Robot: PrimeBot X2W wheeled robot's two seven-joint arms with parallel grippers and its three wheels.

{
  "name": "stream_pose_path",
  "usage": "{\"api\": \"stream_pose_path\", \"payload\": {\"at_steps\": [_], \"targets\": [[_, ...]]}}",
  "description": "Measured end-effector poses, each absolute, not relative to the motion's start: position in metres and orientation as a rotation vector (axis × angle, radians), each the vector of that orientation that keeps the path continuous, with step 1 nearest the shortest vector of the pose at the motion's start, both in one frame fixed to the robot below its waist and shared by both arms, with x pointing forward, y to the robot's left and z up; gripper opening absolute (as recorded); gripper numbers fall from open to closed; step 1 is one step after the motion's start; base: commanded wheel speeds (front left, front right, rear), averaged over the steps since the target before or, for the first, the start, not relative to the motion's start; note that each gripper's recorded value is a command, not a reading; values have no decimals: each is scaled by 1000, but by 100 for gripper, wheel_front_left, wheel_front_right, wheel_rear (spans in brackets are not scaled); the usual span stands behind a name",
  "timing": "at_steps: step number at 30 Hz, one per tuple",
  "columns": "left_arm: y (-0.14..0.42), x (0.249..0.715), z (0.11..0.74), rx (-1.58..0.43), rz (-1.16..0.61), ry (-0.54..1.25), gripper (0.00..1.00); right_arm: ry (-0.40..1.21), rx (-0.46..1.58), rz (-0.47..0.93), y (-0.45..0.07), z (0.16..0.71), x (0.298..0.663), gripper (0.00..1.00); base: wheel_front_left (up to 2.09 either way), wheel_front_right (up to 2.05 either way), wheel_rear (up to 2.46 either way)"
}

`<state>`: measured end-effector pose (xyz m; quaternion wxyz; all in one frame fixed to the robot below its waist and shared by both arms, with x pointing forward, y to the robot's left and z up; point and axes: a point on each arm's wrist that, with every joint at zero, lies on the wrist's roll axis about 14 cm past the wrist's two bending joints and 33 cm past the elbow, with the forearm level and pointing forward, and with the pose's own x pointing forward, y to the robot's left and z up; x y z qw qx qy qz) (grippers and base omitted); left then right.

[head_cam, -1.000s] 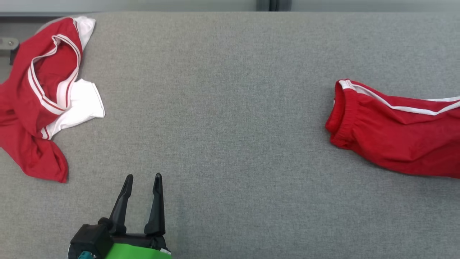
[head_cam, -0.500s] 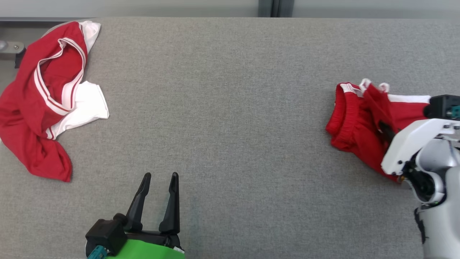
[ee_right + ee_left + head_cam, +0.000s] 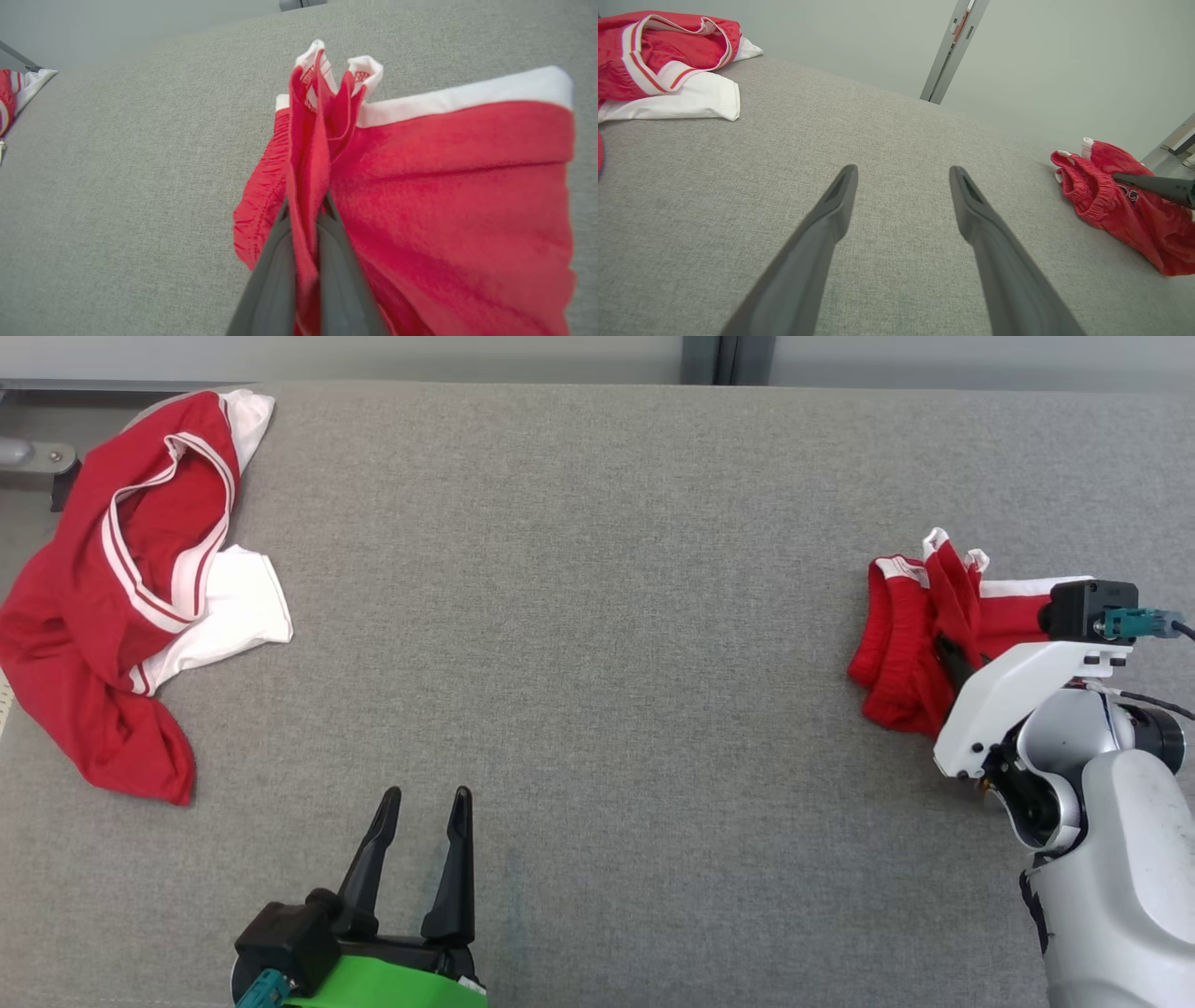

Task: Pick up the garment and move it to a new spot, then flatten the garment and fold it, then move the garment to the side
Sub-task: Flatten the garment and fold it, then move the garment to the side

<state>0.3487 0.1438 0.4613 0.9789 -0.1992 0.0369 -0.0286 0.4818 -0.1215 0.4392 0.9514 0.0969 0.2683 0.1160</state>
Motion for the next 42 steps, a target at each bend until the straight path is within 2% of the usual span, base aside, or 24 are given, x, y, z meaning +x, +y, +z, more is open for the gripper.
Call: {"api": "stream_pose_path", "payload": {"at_steps": [1,2,3,10,15,20,27,33,36,42], "targets": [[143,349,461,-401,-58,74,100,539,193,243,-119,441,482,32,0,0,0],[143,349,461,-401,-59,75,100,528,188,252,-117,444,481,89,0,0,0],[142,348,461,-401,-62,75,100,518,188,260,-114,446,481,100,0,0,0],[138,341,464,-392,-78,70,100,361,230,306,-106,482,465,100,0,0,0],[138,333,468,-381,-77,58,100,225,227,288,-123,507,441,100,0,0,0],[141,320,473,-376,-62,41,100,100,137,201,-165,521,412,100,0,0,0],[148,310,491,-349,-55,-26,100,-66,-32,11,-239,524,365,100,0,0,0],[156,304,501,-313,-39,-64,100,-29,-84,-63,-261,497,336,100,0,0,0],[159,300,501,-299,-31,-64,100,-57,-76,-74,-259,504,335,100,0,0,0],[163,297,498,-295,-20,-58,100,-14,-38,-85,-254,489,327,100,0,0,0]]}}
